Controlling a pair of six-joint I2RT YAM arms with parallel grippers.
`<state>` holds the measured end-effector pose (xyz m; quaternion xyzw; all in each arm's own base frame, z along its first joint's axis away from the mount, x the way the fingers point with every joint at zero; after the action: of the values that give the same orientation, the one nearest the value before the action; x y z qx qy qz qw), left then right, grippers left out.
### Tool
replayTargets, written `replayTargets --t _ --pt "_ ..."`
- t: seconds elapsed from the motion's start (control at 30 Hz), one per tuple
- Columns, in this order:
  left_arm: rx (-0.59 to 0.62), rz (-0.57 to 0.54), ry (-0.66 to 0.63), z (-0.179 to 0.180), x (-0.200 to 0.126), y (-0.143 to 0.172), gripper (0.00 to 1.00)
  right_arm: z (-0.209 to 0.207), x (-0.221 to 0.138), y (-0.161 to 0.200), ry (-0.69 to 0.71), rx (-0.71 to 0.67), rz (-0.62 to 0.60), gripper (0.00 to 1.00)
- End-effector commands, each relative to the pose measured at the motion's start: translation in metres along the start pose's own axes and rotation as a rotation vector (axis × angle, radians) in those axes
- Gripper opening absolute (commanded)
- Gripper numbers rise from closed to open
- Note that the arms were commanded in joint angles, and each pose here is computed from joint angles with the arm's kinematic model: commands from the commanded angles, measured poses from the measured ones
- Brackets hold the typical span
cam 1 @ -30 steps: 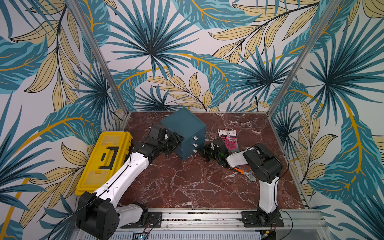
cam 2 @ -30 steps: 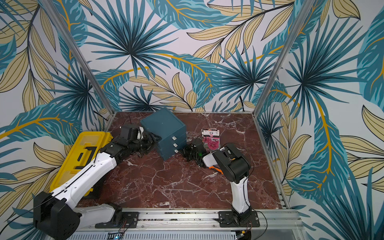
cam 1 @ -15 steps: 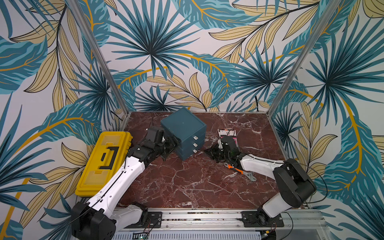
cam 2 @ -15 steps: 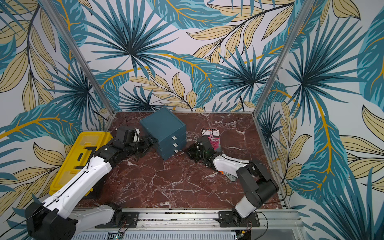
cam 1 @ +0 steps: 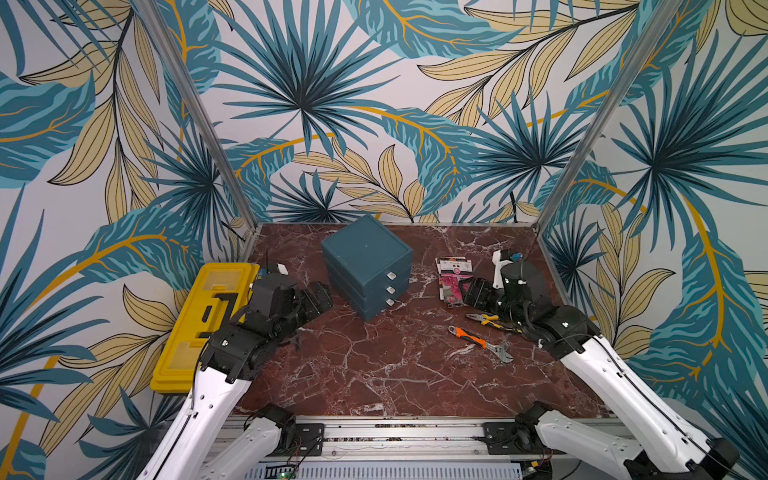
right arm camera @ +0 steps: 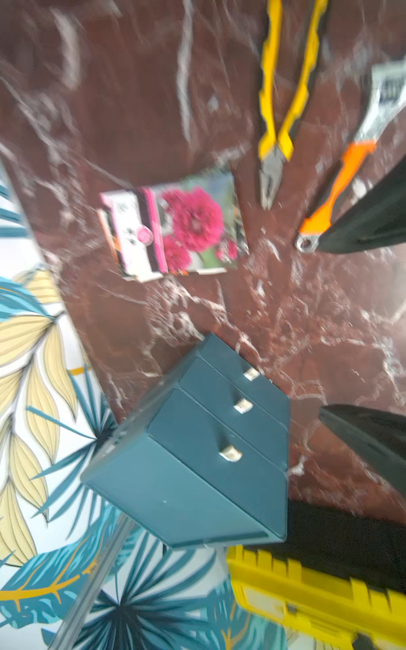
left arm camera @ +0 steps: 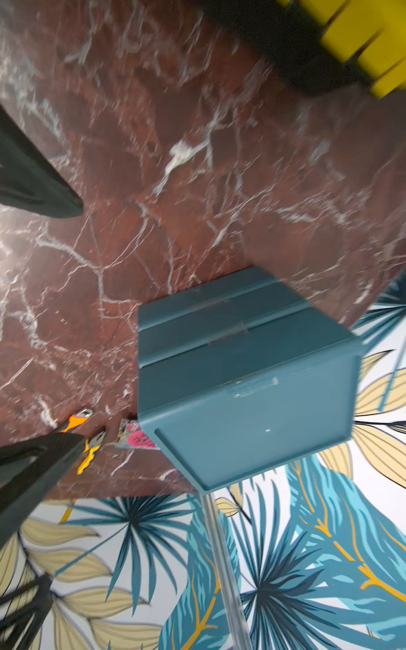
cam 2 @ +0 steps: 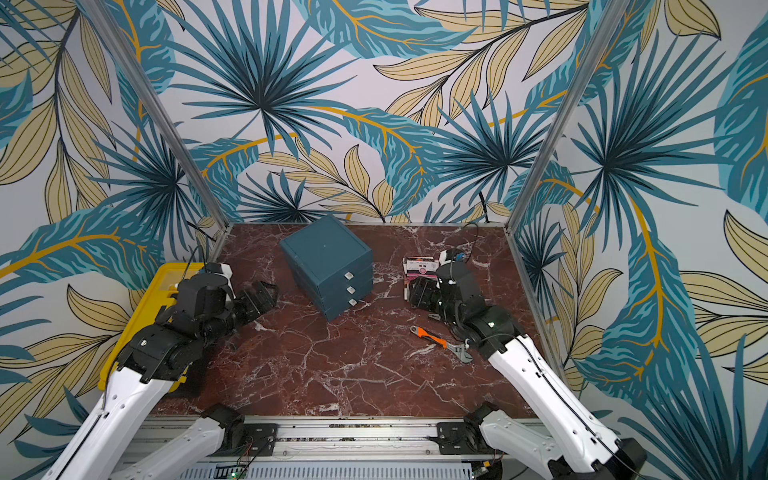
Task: Take the seed bags out of the drawer
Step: Reset both arms
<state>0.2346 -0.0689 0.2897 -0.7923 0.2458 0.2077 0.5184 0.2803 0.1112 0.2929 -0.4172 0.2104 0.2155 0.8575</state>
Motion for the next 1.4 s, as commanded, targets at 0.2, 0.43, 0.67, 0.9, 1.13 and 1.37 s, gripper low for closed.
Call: replayTargets --t 0.2,0.43,0.67,0.9,1.13,1.37 --pt "0.158 -0.330 -0.246 0.064 -0.021 -0.011 0.97 -0.062 -0.044 -0.063 0.329 -0.238 -0.444 0.94" --pt "0.245 -0.568 -0.359 0.094 0.004 -0.002 1.00 -0.081 -0.029 -0.043 0.311 -0.308 -0.481 0.96" --pt "0.390 -0.596 -0.473 0.108 0.054 0.009 1.00 -0.114 0.006 -0.017 0.388 -0.317 -0.498 0.97" --pt "0.460 -0.606 -0.502 0.124 0.096 0.017 1.00 -0.147 0.036 0.006 0.416 -0.329 -0.540 0.98" --pt "0.491 -0.650 -0.491 0.134 0.131 0.001 1.00 -0.171 0.061 0.012 0.405 -0.294 -0.575 0.98" --pt "0.568 -0.615 -0.451 0.136 0.164 -0.003 1.00 -0.172 0.095 -0.013 0.379 -0.300 -0.606 0.99"
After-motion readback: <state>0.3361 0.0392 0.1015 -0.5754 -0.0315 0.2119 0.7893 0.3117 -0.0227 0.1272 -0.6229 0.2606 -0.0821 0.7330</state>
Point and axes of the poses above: each gripper's point midway between its finger pads, its own x axis out along the fingers, its own z axis along the line the jaws close on, y = z × x, the point moved 1 cm from there along -x, back along the fingers, and after that the axes turned 15 degrees about x, right-handed, at the moved point
